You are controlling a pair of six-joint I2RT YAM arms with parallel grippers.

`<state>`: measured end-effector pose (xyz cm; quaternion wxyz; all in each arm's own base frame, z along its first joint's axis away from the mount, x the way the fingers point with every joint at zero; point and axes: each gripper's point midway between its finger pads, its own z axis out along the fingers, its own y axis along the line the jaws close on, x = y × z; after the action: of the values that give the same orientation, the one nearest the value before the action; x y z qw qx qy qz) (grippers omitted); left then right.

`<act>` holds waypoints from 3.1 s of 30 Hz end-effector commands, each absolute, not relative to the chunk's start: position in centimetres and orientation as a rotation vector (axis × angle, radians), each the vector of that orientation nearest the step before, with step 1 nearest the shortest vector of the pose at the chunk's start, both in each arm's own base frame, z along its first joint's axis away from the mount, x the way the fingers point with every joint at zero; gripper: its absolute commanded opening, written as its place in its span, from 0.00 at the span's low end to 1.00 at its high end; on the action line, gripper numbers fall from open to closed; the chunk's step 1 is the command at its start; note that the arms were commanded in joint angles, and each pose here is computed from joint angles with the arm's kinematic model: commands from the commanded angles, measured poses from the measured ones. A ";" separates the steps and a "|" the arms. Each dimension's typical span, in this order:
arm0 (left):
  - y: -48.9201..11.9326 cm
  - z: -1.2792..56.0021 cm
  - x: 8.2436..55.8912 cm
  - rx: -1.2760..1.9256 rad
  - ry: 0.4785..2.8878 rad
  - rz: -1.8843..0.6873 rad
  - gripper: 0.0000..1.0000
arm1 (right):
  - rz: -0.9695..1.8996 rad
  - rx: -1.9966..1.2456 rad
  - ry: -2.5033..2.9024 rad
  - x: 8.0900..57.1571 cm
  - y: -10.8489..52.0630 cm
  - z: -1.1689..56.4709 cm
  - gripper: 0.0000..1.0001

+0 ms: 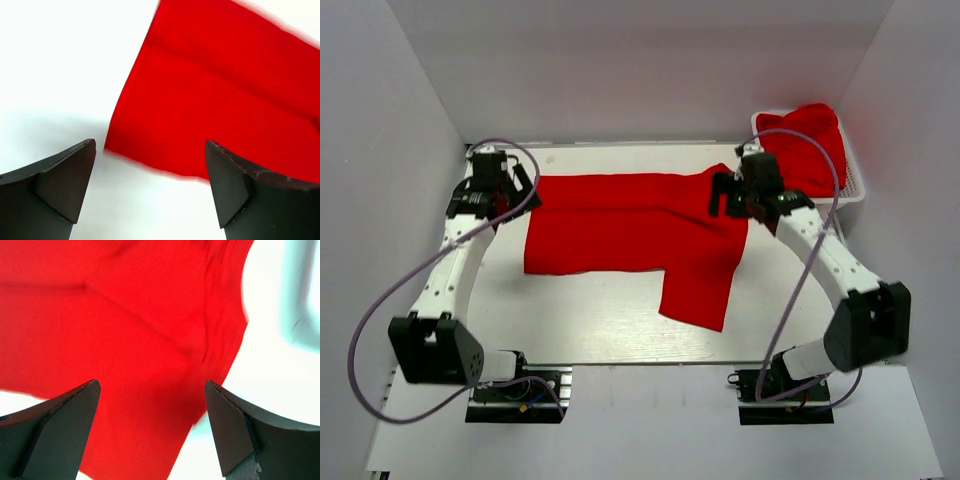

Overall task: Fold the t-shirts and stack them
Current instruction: Fold the tshirt

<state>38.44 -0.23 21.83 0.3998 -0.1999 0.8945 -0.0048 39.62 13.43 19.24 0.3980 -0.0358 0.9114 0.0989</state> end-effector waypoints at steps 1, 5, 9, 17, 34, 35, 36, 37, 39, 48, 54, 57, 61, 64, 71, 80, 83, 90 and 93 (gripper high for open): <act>0.5 17.5 32.8 -0.666 2.362 0.036 1.00 | 0.202 -0.068 2.441 33.1 12.5 14.2 0.90; 1.6 14.4 28.2 -0.758 2.412 0.132 1.00 | 0.276 -0.093 2.446 27.8 13.6 13.0 0.90; 0.8 12.0 26.5 -0.819 2.438 0.083 1.00 | 0.304 -0.097 2.482 24.1 14.0 10.2 0.90; 0.8 8.5 27.6 -0.880 2.412 0.072 1.00 | 0.284 -0.156 2.546 20.7 15.5 6.6 0.90; 1.6 4.2 29.7 -0.897 2.374 0.116 0.84 | 0.216 -0.240 2.591 16.4 15.8 3.4 0.90; 1.6 3.5 29.5 -0.899 2.389 0.124 0.84 | 0.223 -0.240 2.596 16.3 15.9 3.4 0.90; 1.8 3.5 29.5 -0.901 2.385 0.135 0.84 | 0.227 -0.241 2.599 16.2 16.0 3.4 0.90; 2.3 3.0 29.3 -0.927 2.379 0.159 0.83 | 0.230 -0.233 2.599 16.2 16.1 3.5 0.90; 2.3 2.6 29.5 -0.926 2.373 0.156 0.81 | 0.225 -0.217 2.601 16.1 16.0 3.6 0.90; 0.9 -1.4 29.1 -0.929 2.462 0.071 0.28 | 0.209 -0.196 2.625 15.4 15.5 3.3 0.90; 0.8 -1.3 29.6 -0.899 2.471 0.062 0.00 | 0.167 -0.207 2.645 15.1 14.9 3.0 0.90; 0.8 -0.3 29.6 -0.881 2.448 0.051 0.00 | 0.122 -0.223 2.667 14.7 14.4 2.7 0.90; 0.6 1.1 29.2 -0.860 2.401 0.022 0.00 | 0.108 -0.225 2.681 14.5 14.4 2.2 0.90; 0.6 2.3 29.3 -0.840 2.363 0.005 0.00 | 0.132 -0.226 2.665 15.0 15.3 1.8 0.90; 0.8 2.4 28.3 -0.834 2.380 0.028 0.00 | 0.133 -0.152 2.707 14.4 15.6 0.6 0.64; 0.9 3.6 28.1 -0.822 2.378 0.029 0.00 | 0.190 -0.114 2.739 12.9 15.2 1.3 0.00; 0.5 4.7 27.9 -0.840 2.372 0.015 0.00 | 0.296 -0.153 2.757 11.8 16.0 2.5 0.00; 0.4 7.8 28.9 -0.856 2.312 -0.019 0.00 | 0.209 -0.099 2.636 14.8 15.6 6.2 0.00; 0.5 7.9 29.2 -0.871 2.331 -0.019 0.00 | 0.152 -0.053 2.595 16.7 15.7 7.5 0.00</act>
<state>28.82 0.59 6.90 0.3232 -0.3244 0.8890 -0.0017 14.47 16.03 5.52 0.2283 -0.0424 0.9691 0.0838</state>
